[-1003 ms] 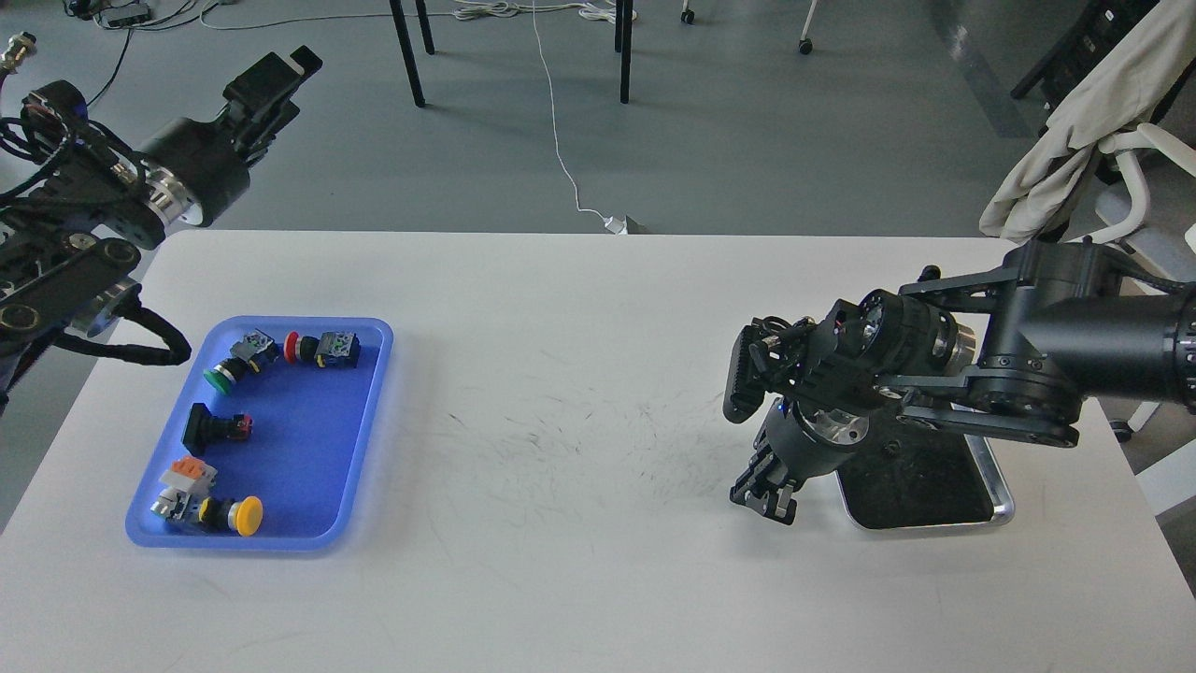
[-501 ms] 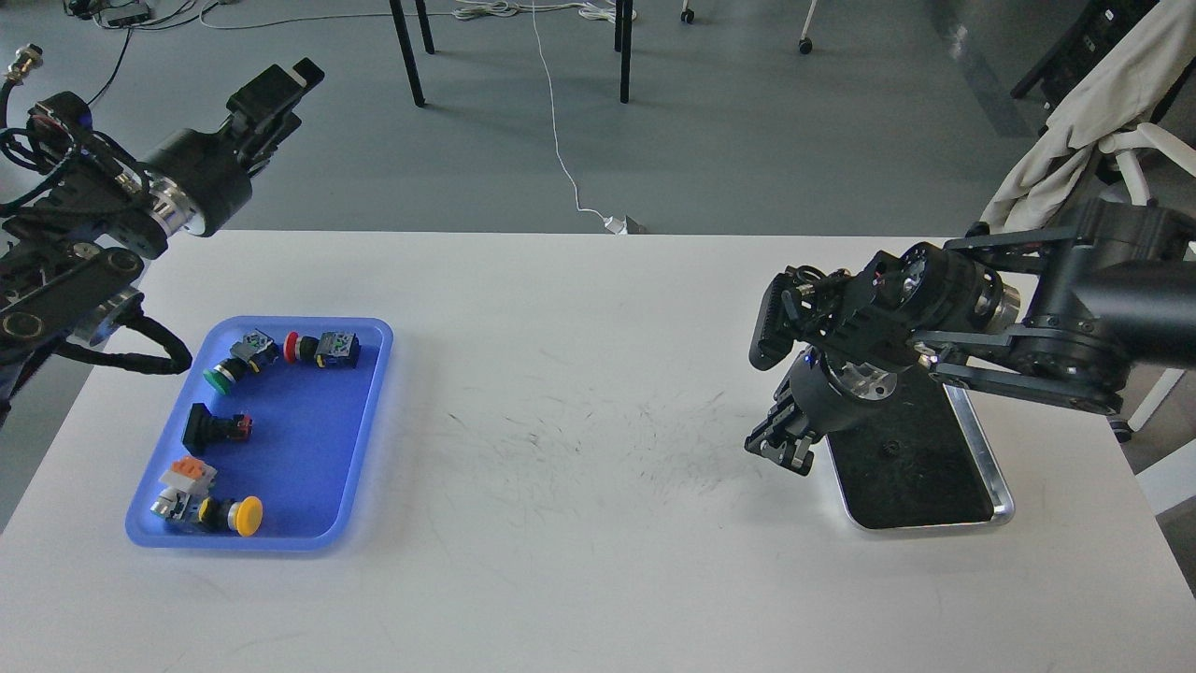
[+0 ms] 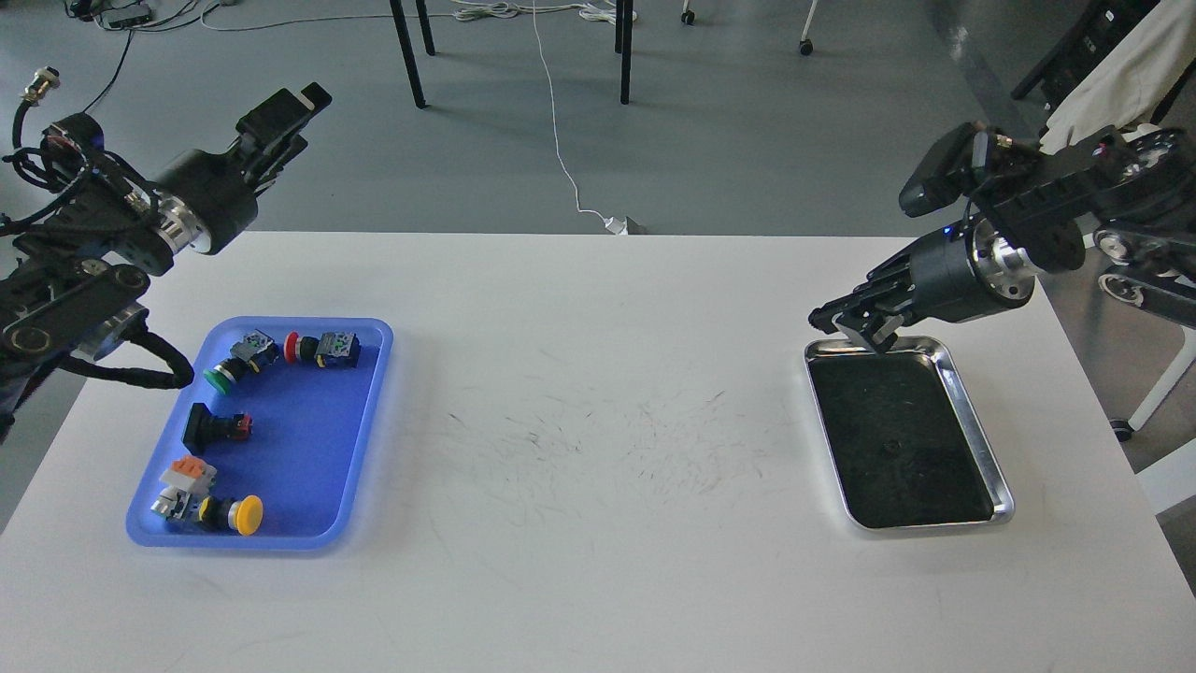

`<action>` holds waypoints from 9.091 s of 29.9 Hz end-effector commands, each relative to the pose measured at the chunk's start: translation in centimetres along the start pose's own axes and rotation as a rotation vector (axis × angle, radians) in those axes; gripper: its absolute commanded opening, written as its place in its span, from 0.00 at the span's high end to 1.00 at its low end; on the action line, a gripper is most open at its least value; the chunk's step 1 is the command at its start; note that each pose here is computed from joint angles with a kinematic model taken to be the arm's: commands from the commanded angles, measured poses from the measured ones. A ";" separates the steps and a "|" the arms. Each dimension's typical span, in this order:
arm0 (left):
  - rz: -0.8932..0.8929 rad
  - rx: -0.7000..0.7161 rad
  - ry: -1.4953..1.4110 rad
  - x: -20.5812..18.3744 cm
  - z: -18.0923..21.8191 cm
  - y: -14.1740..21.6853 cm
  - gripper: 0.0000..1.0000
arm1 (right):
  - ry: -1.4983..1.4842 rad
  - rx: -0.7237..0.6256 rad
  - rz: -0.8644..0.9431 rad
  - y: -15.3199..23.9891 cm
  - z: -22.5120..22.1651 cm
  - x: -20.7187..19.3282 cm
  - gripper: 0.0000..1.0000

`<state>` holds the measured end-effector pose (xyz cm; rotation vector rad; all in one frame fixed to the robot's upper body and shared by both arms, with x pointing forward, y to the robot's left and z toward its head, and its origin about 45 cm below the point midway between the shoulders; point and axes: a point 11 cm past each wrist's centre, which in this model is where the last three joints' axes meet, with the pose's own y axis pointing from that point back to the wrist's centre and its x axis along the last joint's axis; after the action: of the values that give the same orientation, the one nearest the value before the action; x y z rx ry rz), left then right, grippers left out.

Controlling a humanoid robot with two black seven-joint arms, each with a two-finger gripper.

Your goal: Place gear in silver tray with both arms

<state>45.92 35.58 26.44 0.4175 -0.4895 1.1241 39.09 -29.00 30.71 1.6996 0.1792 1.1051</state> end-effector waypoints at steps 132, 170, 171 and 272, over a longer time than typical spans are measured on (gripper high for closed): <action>-0.030 -0.002 0.045 -2.6 -0.4 -0.9 0.13 | -1.548 0.103 0.481 -5.1 4.6 -22.0 0.97; -0.024 0.005 0.042 -2.4 -0.7 -0.7 0.13 | -1.566 0.085 0.475 -8.6 4.4 -22.3 0.71; -0.024 0.005 0.042 -2.4 -0.7 -0.7 0.13 | -1.566 0.087 0.474 -8.5 4.4 -22.3 0.69; 0.118 -0.093 0.645 0.2 0.1 -1.4 0.02 | -2.029 0.572 1.231 0.1 10.1 -9.0 0.01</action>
<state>46.90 35.73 26.96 -0.0537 -0.0139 1.2649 40.78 -43.67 26.07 2.5979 -2.1517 -0.4701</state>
